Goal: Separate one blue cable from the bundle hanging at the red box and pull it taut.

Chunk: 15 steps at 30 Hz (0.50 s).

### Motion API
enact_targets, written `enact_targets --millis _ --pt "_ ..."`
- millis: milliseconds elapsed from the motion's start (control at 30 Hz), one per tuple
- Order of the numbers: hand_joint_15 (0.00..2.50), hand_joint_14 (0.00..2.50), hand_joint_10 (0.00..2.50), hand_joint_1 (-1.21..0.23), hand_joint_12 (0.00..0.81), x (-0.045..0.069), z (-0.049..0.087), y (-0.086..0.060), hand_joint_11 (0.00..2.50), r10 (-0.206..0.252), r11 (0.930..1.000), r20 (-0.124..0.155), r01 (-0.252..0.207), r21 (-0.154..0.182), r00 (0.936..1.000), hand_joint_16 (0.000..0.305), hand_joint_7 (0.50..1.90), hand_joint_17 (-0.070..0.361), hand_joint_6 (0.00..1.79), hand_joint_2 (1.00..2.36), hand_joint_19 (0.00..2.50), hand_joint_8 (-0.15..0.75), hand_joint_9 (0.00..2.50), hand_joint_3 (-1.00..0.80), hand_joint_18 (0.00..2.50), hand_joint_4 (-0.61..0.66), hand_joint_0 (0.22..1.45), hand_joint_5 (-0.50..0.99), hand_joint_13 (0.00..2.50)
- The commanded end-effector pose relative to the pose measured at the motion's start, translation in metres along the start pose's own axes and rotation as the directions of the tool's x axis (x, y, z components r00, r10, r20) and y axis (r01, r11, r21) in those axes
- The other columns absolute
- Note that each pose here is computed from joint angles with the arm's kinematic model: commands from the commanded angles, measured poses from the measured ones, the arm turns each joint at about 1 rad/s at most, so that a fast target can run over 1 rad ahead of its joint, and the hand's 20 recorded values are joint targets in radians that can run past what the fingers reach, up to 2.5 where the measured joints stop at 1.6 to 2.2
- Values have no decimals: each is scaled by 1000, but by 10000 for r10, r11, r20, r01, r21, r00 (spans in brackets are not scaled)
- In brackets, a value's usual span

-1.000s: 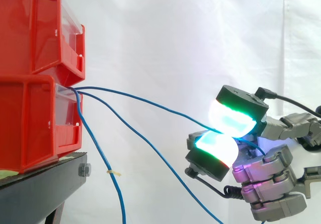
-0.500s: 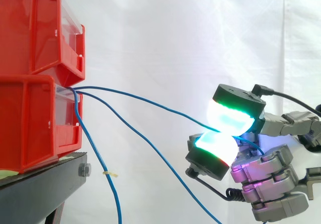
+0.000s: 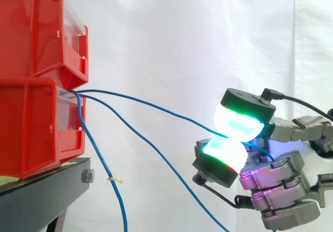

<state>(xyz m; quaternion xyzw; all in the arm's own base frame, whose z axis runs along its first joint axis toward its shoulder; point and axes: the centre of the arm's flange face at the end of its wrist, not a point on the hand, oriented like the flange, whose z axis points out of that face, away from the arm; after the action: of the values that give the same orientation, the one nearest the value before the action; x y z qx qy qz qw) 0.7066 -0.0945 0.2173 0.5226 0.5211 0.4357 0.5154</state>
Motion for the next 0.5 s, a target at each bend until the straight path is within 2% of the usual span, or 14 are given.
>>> enact_targets --millis 0,200,333,467 --pt "1447 1993 1792 -776 323 0 0 -1 1306 -3 10000 -1 3 16 10000 33 1361 75 952 1021 1658 275 1060 -67 1419 -138 790 -210 1112" --pt "1422 2004 1826 -777 329 0 0 0 1290 0 10000 0 0 0 10000 33 1364 75 950 1020 1643 275 1055 -69 1422 -141 790 -208 1110" --pt "1424 1920 1818 -780 328 0 0 0 1292 0 10000 0 0 0 10000 33 1363 75 948 1020 1619 275 1047 -69 1419 -164 786 -204 1124" --pt "1459 1907 1694 -788 323 0 0 0 1391 0 10000 0 0 0 10000 32 1427 71 937 1020 1658 264 1127 -50 1454 -183 782 -195 1165"
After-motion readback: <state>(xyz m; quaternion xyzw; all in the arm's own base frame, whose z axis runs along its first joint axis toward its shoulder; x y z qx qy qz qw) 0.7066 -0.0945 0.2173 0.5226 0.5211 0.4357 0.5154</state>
